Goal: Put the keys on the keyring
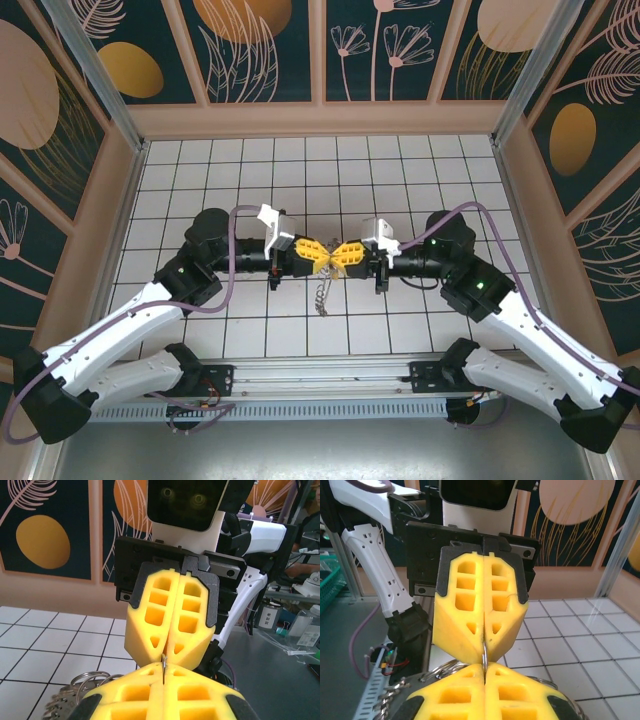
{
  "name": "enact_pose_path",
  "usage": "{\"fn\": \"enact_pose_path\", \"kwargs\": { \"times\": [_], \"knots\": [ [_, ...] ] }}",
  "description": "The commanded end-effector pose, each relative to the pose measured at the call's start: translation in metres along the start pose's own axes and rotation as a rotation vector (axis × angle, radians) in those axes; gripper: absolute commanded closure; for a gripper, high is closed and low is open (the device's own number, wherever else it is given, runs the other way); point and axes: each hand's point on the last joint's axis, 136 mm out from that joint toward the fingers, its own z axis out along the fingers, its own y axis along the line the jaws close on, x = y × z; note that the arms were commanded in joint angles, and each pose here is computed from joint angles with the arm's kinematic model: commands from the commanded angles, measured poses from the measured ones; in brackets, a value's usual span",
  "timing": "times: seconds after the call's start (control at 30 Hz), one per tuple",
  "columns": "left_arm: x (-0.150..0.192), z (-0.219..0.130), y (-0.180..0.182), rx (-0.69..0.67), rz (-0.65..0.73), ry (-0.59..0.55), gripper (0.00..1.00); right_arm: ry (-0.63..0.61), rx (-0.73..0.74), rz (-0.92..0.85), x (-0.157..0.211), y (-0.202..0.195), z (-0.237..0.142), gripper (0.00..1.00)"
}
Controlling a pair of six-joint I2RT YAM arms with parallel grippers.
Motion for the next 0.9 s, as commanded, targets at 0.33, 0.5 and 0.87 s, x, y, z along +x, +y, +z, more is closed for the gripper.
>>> {"fn": "enact_pose_path", "kwargs": {
  "times": [0.33,0.5,0.87],
  "knots": [
    [0.013,-0.007,0.023,-0.168,0.109,0.213,0.84,0.182,0.091,-0.022,0.021,-0.031,0.004,1.0],
    [0.029,-0.012,0.044,-0.257,0.132,0.349,0.81,0.22,0.062,-0.045,0.019,-0.032,0.007,1.0],
    [0.044,-0.008,0.046,-0.226,0.122,0.395,0.78,0.192,0.018,-0.053,0.012,-0.024,0.008,1.0]
  ]
}}
